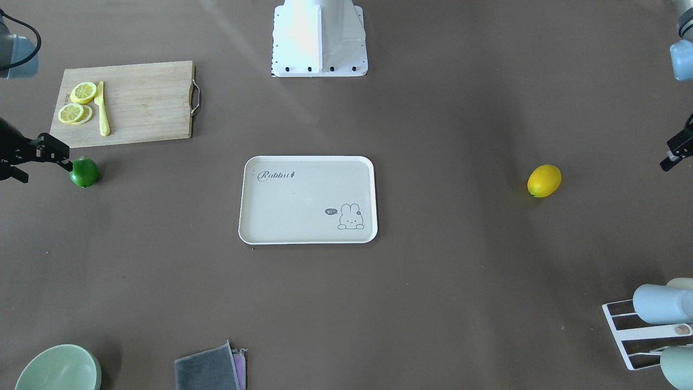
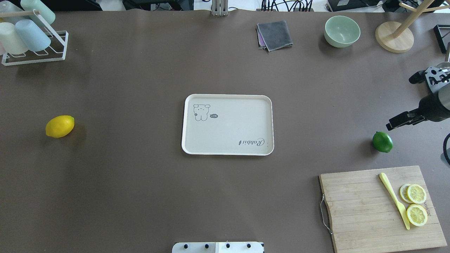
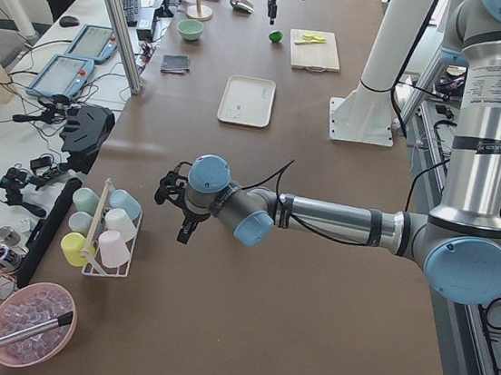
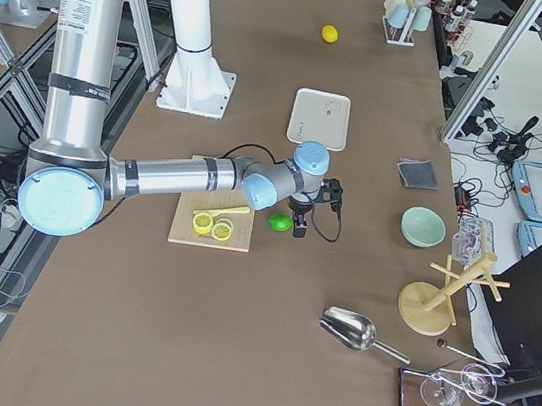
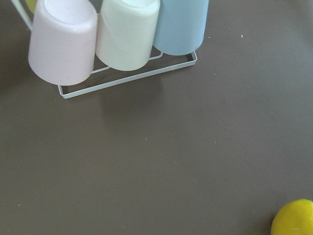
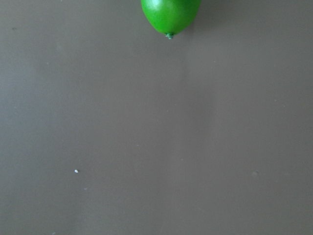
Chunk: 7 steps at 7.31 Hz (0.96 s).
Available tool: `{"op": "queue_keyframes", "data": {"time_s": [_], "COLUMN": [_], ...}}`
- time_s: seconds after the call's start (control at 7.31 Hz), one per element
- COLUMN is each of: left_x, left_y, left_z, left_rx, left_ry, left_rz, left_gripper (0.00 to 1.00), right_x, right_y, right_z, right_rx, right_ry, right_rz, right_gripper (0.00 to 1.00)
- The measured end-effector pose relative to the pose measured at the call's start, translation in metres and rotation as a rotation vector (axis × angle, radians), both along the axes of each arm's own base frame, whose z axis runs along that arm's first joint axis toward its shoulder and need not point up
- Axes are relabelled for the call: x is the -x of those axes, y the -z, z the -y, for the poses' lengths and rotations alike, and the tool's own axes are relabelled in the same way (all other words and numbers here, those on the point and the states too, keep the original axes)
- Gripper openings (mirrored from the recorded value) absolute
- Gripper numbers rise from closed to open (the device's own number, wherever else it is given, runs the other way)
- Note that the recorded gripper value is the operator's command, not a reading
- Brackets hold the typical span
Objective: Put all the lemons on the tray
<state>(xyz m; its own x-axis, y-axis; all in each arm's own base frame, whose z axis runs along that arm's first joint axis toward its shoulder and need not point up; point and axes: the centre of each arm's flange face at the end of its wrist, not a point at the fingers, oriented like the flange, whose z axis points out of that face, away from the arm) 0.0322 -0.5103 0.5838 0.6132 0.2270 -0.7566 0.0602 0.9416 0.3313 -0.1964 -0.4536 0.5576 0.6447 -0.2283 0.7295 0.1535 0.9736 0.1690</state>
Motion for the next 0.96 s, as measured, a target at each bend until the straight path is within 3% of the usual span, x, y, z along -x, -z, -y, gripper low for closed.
{"op": "queue_keyframes", "data": {"time_s": [0.68, 0.96], "left_x": [-0.017, -0.031], "left_y": [0.006, 0.007], "left_z": [0.000, -0.001], "left_rx": [-0.025, -0.039], "left_ry": [-0.032, -0.061], "left_rz": [-0.006, -0.009], "left_gripper": [0.98, 0.98], "right_x": [0.053, 0.060], "right_y": [-0.008, -0.018], "right_z": [-0.016, -0.020], "right_rx": [0.023, 0.034], "right_ry": [0.042, 0.058], "right_rz": [-0.040, -0.054], "right_gripper": [0.99, 0.82]}}
